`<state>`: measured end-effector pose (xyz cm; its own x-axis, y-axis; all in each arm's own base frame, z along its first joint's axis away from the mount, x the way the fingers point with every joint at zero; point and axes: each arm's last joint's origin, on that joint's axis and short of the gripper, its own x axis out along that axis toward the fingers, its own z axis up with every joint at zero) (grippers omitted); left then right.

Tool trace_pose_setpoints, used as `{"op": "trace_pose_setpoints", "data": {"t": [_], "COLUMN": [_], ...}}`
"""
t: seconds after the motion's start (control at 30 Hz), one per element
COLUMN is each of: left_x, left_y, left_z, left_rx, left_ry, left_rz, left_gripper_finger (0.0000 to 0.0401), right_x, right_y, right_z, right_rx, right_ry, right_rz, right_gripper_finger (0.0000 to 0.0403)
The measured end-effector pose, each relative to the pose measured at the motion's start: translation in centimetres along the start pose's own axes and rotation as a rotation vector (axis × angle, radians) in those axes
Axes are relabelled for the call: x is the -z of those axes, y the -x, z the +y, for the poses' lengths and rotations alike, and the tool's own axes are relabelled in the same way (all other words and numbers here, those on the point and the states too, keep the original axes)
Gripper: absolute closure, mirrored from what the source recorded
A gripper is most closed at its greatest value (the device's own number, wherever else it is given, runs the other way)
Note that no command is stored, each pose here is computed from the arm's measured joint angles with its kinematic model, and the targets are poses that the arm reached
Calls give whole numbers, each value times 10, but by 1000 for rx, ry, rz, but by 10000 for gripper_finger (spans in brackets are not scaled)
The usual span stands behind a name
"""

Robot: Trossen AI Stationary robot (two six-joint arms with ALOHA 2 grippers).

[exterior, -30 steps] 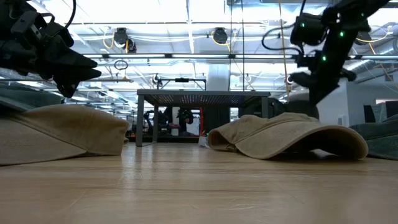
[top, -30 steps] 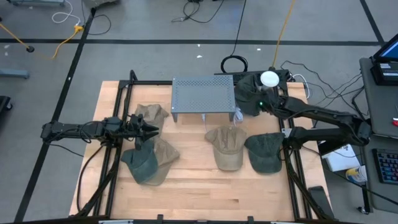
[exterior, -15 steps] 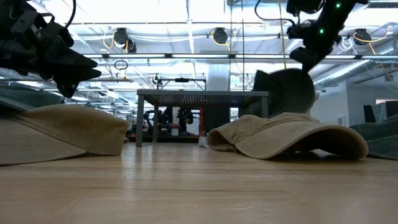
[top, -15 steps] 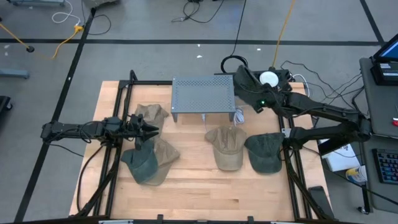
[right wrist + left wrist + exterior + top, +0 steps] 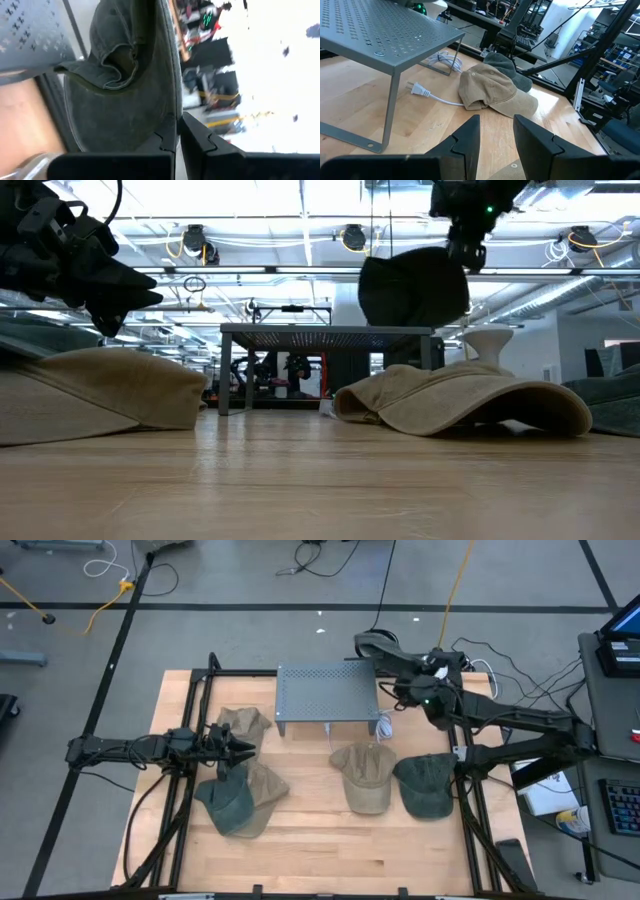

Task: Pick & Place hat
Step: Put the bottom right black cap on the shelf

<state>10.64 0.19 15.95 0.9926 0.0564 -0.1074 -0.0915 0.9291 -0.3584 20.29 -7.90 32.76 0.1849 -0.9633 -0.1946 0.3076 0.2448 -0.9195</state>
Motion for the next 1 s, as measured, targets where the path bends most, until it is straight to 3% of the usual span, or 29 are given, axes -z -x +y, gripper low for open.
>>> {"op": "trace_pose_setpoints", "data": {"t": [0.37,0.67,1.0], "left_x": [0,0,0], "left_y": [0,0,0], "left_z": [0,0,0], "left_rx": [0,0,0], "left_ry": [0,0,0], "left_rz": [0,0,0], "left_gripper_finger": [279,279,279], "right_x": [-36,-57,-28], "right_y": [-1,5,-15], "right_z": [3,33,75], "right_rx": [68,70,67], "right_ry": [350,613,665], "right_rz": [-273,-588,-555], "right_gripper_finger": [403,403,402]}}
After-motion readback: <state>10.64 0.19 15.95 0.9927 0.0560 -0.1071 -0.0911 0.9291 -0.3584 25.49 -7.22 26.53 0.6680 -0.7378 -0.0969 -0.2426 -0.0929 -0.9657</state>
